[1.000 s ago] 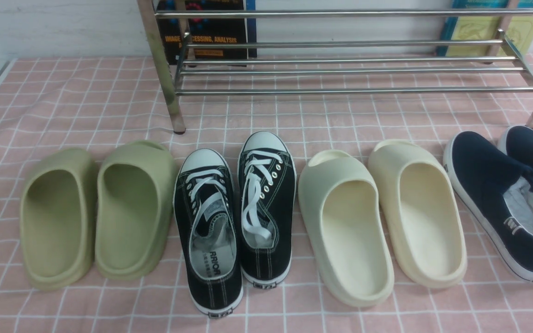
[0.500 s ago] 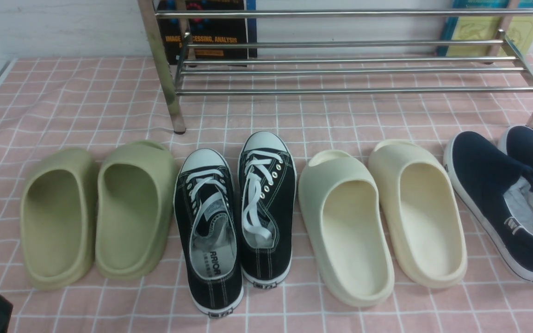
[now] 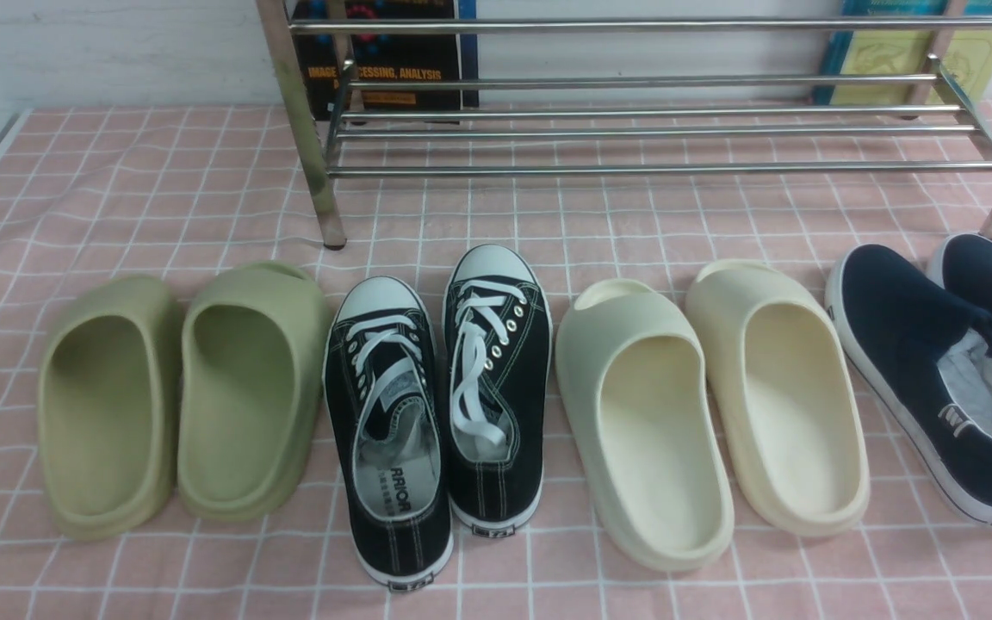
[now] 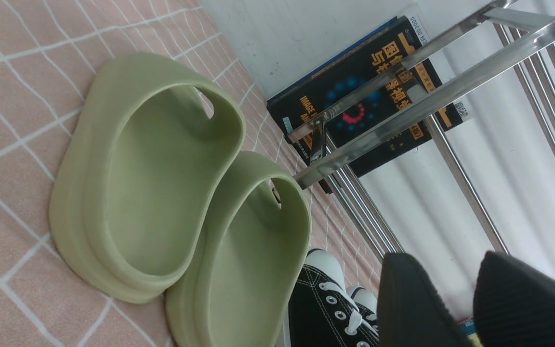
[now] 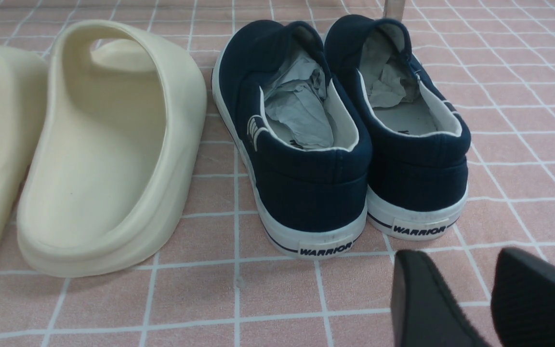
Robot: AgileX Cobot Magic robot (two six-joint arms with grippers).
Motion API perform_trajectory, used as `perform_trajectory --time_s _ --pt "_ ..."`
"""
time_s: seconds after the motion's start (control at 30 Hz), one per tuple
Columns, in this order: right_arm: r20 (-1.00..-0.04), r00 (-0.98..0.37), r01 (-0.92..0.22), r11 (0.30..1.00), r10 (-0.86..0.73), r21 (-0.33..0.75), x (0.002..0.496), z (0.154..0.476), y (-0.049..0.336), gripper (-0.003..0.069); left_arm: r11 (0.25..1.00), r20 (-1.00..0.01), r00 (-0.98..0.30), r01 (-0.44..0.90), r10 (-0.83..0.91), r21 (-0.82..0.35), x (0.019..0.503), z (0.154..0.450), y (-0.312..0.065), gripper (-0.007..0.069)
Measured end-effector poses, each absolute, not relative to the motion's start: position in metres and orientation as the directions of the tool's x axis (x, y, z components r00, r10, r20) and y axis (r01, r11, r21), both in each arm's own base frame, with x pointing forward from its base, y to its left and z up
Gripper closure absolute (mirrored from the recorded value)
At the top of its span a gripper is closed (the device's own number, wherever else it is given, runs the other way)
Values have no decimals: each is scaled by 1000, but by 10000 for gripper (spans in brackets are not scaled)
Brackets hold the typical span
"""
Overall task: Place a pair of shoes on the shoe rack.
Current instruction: Use the left arm to grab the shoe closest to it
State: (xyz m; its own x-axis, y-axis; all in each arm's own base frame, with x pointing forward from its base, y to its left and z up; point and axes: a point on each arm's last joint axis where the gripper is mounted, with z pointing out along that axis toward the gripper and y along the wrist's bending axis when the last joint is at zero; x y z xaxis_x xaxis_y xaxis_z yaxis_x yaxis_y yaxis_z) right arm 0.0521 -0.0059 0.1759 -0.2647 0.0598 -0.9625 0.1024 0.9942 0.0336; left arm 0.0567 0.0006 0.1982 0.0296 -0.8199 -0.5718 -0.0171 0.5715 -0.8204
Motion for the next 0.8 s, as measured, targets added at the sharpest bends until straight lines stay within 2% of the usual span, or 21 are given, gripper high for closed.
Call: perform_trajectory --time_s 0.07,0.17,0.2,0.27,0.3,0.33,0.37,0.4,0.43,0.47,0.5,0.53,0.57,0.6,0.63,0.7,0.77,0.8 --pt "-962 -265 102 994 61 35 52 176 -6 421 592 -592 13 -19 -806 -806 56 201 -1 384" --pt "-962 -265 102 994 61 35 52 176 -6 421 685 -684 -17 1 -729 -729 52 220 -4 397" --pt "-962 -265 102 994 61 35 52 176 -6 421 766 -766 -26 21 -642 -643 46 241 -6 426" --pt "-962 -265 102 994 61 35 52 176 -6 421 854 -852 -62 5 -520 -521 40 266 -7 492" --pt "-962 -265 102 994 61 35 52 176 -6 421 853 -851 -68 1 -520 -521 41 266 -7 501" --pt "-962 -265 102 994 61 35 52 176 -6 421 907 -893 -160 -64 -421 -416 42 285 -4 566" --pt "-962 -265 102 994 61 35 52 176 -6 421 912 -895 -173 -73 -411 -404 43 287 -4 579" --pt "-962 -265 102 994 61 35 52 176 -6 421 936 -893 -286 -154 -348 -316 49 301 2 608" --pt "-962 -265 102 994 61 35 52 176 -6 421 940 -892 -304 -171 -334 -294 48 304 3 613" --pt "-962 -265 102 994 61 35 52 176 -6 421 947 -852 -431 -249 -296 -203 59 315 10 623" --pt "-962 -265 102 994 61 35 52 176 -6 421 947 -846 -448 -263 -289 -184 59 318 11 623" --pt "-962 -265 102 994 61 35 52 176 -6 421 943 -799 -538 -314 -269 -106 70 328 18 623" --pt "-962 -265 102 994 61 35 52 176 -6 421 942 -779 -566 -324 -270 -91 72 327 18 623" --pt "-962 -265 102 994 61 35 52 176 -6 421 935 -722 -640 -353 -263 -27 84 334 23 622" --pt "-962 -265 102 994 61 35 52 176 -6 421 935 -715 -648 -355 -261 -20 85 334 24 621" --pt "-962 -265 102 994 61 35 52 176 -6 421 945 -624 -753 -320 -210 69 107 340 26 587" --pt "-962 -265 102 994 61 35 52 176 -6 421 955 -597 -782 -284 -180 84 116 341 24 565" --pt "-962 -265 102 994 61 35 52 176 -6 421 976 -560 -819 -203 -123 83 130 342 16 509"
